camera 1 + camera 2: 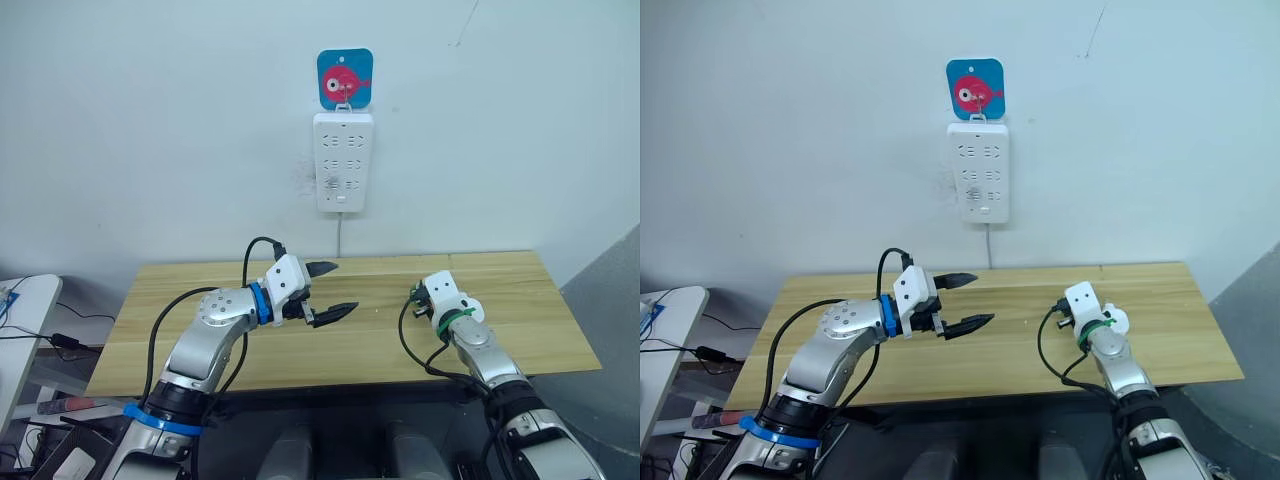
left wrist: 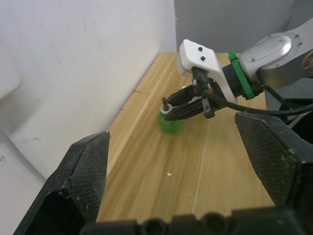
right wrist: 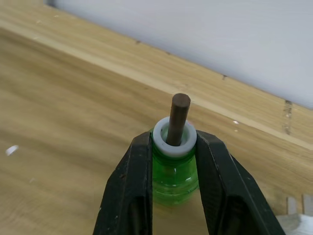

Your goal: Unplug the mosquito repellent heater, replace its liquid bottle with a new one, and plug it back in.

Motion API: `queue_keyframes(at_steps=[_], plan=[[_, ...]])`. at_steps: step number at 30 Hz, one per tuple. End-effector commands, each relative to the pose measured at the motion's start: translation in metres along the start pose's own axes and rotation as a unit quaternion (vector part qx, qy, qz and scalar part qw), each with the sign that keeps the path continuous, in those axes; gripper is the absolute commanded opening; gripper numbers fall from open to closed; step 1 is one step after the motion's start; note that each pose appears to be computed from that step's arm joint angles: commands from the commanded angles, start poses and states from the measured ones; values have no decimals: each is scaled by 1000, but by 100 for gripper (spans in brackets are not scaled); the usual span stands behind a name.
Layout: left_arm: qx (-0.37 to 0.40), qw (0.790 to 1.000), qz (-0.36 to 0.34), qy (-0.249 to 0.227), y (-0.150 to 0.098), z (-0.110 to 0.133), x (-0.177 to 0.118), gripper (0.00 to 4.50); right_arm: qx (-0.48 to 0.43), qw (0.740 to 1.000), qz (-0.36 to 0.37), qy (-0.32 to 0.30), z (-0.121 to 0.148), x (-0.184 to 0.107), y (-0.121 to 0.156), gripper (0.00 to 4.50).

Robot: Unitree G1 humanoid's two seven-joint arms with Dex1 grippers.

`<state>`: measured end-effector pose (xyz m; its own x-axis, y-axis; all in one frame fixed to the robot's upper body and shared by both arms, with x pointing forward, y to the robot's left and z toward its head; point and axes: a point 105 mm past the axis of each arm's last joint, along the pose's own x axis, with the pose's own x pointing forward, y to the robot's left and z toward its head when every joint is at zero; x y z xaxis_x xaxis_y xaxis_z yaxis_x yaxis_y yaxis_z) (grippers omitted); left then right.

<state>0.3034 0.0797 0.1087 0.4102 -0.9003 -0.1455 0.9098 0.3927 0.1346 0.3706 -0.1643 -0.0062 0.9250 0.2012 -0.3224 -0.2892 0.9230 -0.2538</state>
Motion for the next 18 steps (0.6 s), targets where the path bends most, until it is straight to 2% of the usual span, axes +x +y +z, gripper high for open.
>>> queue_keyframes(at_steps=[1,4,9,11,14,16,18], plan=[[3,1000,-13,-8,-4,7,3,450,26,1000,-13,-3,1,4,-7,86],[1,1000,-13,-4,-5,5,2,450,37,999,-14,0,0,7,-8,86],[-6,1000,17,1,1,-1,-3,450,-10,999,-11,-30,12,5,-9,256],[-9,999,49,8,9,-8,-5,450,-35,998,-10,-53,22,3,-9,326],[-38,990,137,2,28,-20,-15,450,-66,993,-9,-97,44,-2,-9,435],[-51,978,201,7,39,-34,-28,450,-89,988,-5,-125,62,-6,-5,443],[-72,958,277,15,49,-53,-47,450,-92,984,16,-150,82,-9,3,443]])
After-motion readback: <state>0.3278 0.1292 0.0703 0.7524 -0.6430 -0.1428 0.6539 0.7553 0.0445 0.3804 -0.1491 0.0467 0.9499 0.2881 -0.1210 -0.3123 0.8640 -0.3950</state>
